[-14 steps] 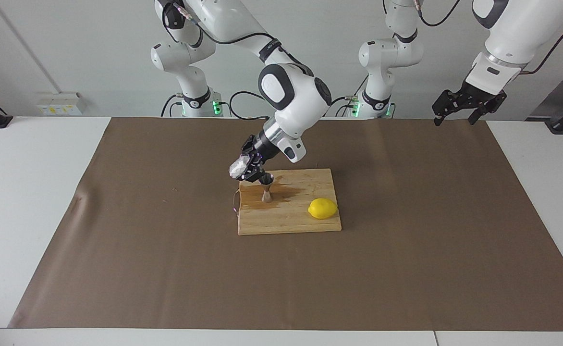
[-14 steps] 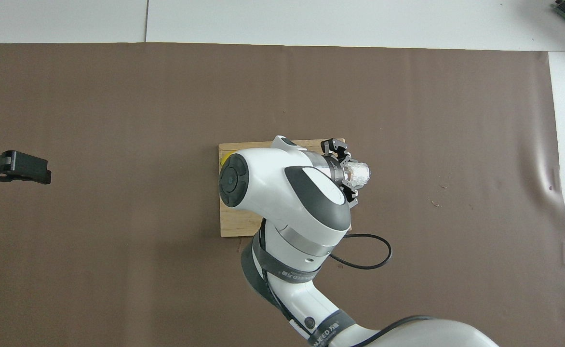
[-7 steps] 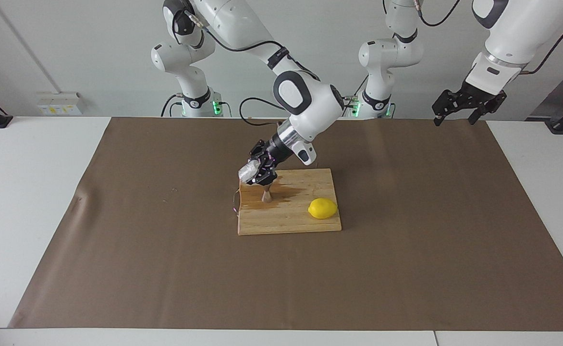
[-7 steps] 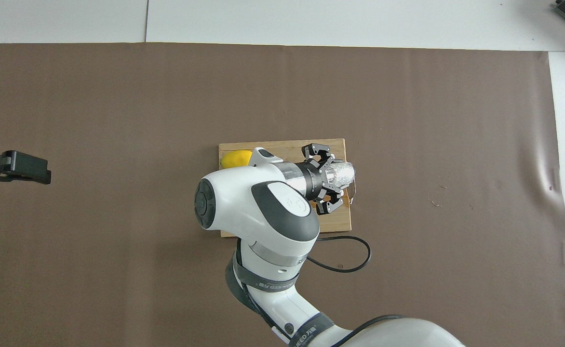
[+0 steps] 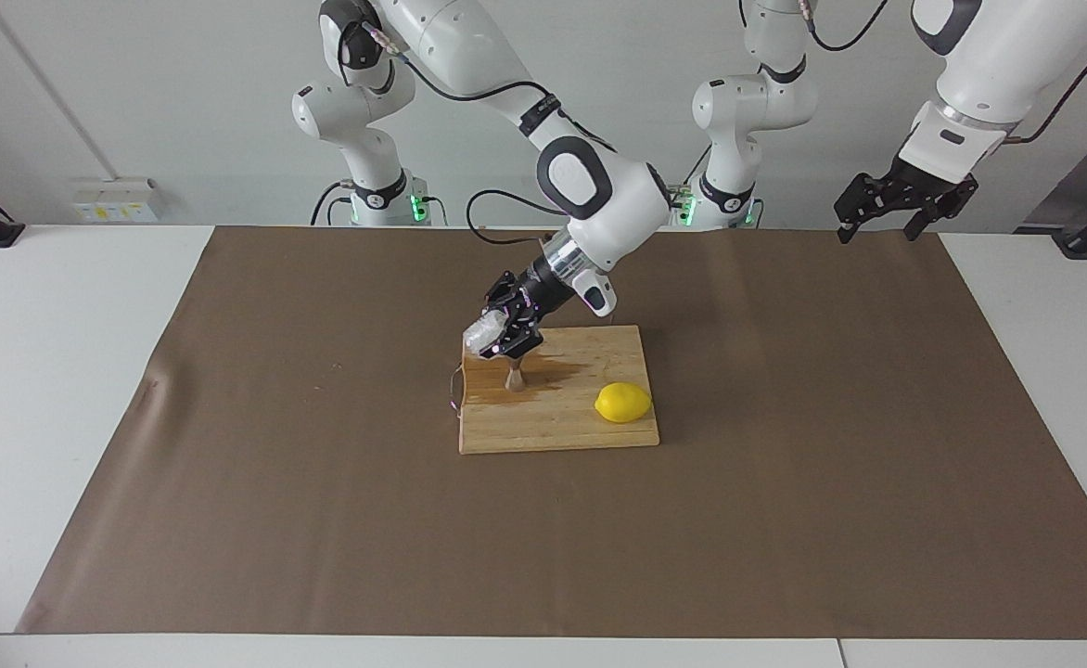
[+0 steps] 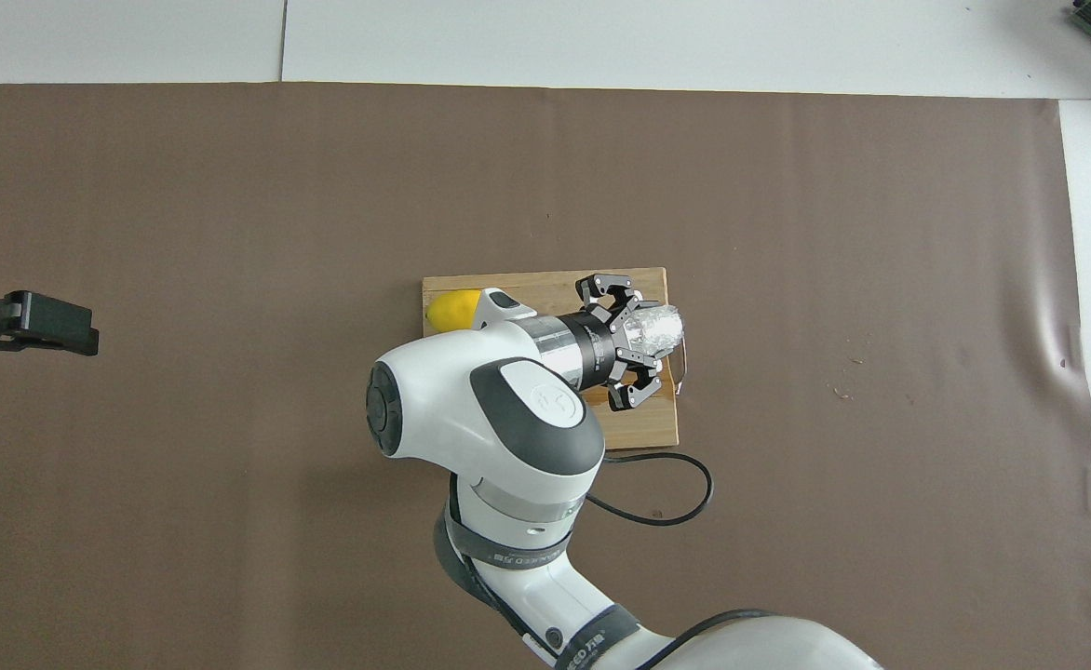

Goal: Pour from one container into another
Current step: 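Tilt the clear glass with the right gripper to pour into the cup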

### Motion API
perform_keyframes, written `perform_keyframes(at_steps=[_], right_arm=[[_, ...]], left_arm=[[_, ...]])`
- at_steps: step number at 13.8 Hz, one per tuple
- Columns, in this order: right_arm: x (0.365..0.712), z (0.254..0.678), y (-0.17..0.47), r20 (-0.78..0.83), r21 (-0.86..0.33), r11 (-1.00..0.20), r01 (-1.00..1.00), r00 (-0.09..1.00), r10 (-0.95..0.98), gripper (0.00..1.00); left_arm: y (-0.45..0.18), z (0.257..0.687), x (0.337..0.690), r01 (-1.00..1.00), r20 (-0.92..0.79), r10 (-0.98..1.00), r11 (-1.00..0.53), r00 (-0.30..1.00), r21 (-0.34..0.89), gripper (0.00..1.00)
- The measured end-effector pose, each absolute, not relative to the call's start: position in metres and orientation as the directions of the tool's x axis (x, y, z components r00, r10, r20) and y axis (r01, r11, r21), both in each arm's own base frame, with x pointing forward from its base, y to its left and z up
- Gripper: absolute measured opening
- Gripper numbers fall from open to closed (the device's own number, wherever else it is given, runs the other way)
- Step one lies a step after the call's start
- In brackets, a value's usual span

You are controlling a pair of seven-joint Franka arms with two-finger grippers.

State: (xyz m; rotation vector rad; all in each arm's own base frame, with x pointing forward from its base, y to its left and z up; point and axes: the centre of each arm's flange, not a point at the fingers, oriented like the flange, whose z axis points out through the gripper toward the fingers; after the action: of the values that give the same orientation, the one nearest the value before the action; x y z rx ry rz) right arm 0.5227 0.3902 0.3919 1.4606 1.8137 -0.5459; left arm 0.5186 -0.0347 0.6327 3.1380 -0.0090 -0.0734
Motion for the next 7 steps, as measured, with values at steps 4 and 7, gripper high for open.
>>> perform_keyframes(at_steps=[4, 7], right_arm=[[0.519, 0.381, 0.389, -0.789, 0.106, 0.295, 0.95, -0.101, 0.607, 0.52], [0.513, 0.374, 0.392, -0.809, 0.101, 0.329, 0.939, -0.115, 0.577, 0.52]], left_arm=[[-0.035, 0.633, 0.519, -0.006, -0.047, -0.006, -1.0, 0.999, 0.003, 1.0], [-0.035, 0.633, 0.519, -0.006, -0.047, -0.006, -1.0, 0.999, 0.003, 1.0]])
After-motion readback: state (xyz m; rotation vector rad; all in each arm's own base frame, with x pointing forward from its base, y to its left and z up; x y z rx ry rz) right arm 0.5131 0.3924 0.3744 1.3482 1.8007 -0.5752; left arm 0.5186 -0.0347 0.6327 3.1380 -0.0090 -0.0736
